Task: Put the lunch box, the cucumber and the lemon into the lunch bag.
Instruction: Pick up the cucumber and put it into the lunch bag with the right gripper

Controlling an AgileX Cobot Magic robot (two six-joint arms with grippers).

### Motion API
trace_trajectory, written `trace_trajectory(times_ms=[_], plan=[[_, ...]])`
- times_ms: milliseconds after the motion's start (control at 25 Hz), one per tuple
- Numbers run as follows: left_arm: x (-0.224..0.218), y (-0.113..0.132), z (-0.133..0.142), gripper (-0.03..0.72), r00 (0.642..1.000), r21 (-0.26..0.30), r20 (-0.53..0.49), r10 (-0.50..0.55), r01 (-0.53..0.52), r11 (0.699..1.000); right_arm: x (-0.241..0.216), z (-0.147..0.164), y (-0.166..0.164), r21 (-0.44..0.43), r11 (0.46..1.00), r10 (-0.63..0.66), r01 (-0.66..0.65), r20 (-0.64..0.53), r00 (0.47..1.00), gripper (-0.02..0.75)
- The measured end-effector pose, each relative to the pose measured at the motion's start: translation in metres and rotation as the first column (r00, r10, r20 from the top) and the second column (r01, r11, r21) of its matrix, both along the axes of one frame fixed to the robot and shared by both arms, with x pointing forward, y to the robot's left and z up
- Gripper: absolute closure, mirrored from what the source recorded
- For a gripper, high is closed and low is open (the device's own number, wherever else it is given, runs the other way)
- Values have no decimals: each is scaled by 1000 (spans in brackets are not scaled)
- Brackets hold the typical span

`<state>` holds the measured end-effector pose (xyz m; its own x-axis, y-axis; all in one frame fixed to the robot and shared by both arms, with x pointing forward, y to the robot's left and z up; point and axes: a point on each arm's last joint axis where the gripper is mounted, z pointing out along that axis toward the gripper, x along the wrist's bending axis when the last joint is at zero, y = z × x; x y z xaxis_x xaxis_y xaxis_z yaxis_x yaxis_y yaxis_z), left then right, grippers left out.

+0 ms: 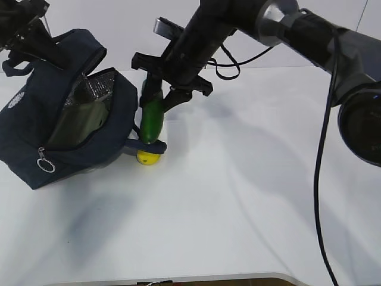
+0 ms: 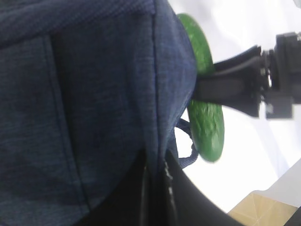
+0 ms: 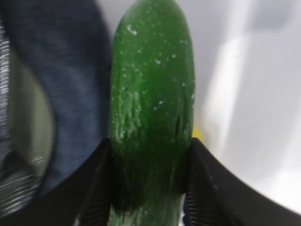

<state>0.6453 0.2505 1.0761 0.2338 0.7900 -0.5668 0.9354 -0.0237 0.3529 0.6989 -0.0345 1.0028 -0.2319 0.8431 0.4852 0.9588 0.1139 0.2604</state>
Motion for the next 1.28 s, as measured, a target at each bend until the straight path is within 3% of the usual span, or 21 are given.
trace_trajectory(times_ms=[600,960,1280], plan=[[0,0,0,705,1000,0,-1,1,-1,1000,-12,18,21,304,950,97,-67,-86,992,403],[0,0,0,705,1000,-3,-5,6,-6,1000,-13,20,23,328,939,129,-102,-62,990,403],[0,-2,2,705,1000,-36,-6,11,-11,999,-7,23,27,356,932,79,-71,-8,997,402]])
